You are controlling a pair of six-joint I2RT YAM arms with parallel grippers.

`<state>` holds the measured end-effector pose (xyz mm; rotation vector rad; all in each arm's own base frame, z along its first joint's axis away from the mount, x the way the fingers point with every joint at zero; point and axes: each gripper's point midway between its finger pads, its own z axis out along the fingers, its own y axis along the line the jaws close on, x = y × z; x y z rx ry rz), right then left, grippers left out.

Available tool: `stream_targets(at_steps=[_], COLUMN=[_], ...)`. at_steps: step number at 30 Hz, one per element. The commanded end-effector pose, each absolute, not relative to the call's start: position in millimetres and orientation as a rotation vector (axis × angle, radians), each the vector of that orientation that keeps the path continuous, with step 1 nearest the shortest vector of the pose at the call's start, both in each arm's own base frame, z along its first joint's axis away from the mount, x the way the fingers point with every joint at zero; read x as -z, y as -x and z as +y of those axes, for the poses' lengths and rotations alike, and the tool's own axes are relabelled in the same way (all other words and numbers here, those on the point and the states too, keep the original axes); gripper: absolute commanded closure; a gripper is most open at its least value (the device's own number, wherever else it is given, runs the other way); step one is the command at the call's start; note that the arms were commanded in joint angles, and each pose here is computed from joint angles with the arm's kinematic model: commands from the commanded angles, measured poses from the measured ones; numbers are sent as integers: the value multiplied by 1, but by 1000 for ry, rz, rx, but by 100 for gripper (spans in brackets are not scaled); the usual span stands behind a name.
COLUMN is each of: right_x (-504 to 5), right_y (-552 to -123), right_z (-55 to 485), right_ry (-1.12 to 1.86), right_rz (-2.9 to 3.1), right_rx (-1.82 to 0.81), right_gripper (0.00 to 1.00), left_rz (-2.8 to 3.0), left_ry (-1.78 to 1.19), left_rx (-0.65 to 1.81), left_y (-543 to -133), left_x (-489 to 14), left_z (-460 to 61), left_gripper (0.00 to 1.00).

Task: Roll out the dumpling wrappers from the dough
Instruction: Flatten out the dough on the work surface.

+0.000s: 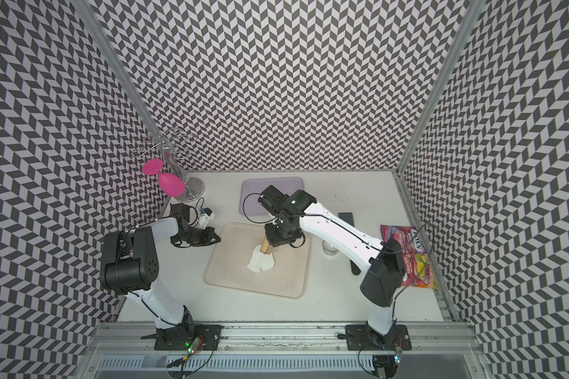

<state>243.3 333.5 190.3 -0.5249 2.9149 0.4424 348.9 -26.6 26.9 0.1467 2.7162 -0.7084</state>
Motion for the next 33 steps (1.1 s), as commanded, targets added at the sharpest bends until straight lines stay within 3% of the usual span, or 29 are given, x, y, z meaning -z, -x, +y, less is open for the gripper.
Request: stream_targets(at_steps=[1, 22, 33], right_x=[-182, -62, -73], right_y=[-246, -240, -267], right_z=[353, 370, 419], right_ry=[530, 709, 709], right_rz=[2909, 3053, 2963], right_rx=[-441, -264, -463], right_gripper=[100, 100, 100], left_rz=[2689, 2692, 2691], left_ry=[-161, -159, -158], left_rx=[744, 740, 741], left_y=[-349, -349, -349], left_x=[-36, -36, -36], left_z=[-29, -29, -28], left_gripper=[100, 100, 100])
